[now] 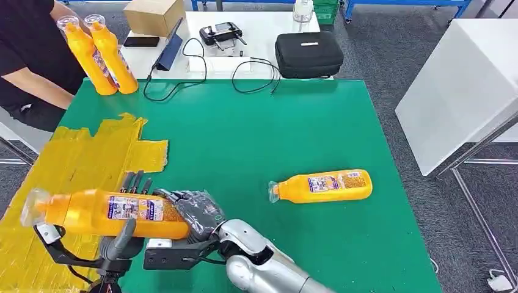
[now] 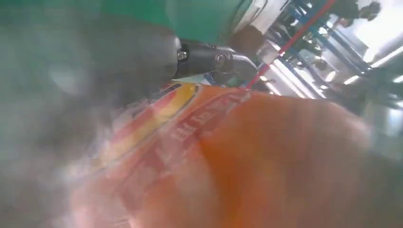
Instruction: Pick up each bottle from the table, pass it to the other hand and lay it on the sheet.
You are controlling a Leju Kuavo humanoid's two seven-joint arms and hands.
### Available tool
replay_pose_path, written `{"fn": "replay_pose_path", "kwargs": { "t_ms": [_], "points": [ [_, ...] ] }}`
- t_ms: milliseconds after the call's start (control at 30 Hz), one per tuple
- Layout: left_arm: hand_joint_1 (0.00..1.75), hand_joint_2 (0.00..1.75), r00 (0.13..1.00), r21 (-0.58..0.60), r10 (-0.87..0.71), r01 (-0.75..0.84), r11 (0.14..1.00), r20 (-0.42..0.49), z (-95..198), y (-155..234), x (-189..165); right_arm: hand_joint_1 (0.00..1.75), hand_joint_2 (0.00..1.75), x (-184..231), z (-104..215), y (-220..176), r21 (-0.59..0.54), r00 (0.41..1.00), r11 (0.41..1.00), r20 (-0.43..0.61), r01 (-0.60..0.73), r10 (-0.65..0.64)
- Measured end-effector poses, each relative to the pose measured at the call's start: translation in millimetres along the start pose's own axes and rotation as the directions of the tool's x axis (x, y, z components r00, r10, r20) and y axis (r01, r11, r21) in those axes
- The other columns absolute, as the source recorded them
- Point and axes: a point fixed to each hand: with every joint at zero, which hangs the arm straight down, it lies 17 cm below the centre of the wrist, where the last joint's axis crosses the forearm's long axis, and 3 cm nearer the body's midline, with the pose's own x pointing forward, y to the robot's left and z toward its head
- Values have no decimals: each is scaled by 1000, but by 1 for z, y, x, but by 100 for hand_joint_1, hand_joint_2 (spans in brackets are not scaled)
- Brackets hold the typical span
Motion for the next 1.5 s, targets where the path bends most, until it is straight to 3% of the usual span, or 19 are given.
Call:
{"fn": "replay_pose_path", "kwargs": {
  "t_ms": [267, 300, 1333, 1367, 1400, 1433, 1500],
  "points": [
    [0, 175, 1000, 10, -6, 6, 1000, 5, 2, 4, 2, 175, 175, 2, -1, 2, 15, 1000, 1000, 3, -12, 12],
    [175, 175, 1000, 10, -6, 6, 1000, 6, 2, 4, 3, 175, 175, 2, -1, 2, 15, 1000, 1000, 3, -12, 12],
    [175, 175, 999, 19, -6, 5, 1000, 34, 4, 8, 10, 175, 175, -2, -2, 8, 32, 1000, 999, -20, 0, 0],
    [175, 175, 999, 19, -6, 5, 1000, 34, 4, 8, 10, 26, 175, -2, -2, 9, 34, 1000, 999, -21, 0, 0],
    [175, 175, 999, 20, -6, 5, 1000, 34, 4, 8, 9, 0, 175, -3, -2, 9, 34, 1000, 999, -22, 1, -1],
    [175, 175, 999, 24, -9, 9, 1000, 34, 4, 9, 9, 0, 0, -3, -2, 9, 35, 1000, 999, -22, 2, -1],
    [175, 175, 994, 66, -97, 94, 993, 47, 1, 16, 10, 0, 0, -5, 0, 12, 35, 1000, 999, -29, 9, -8]
  ]
}}
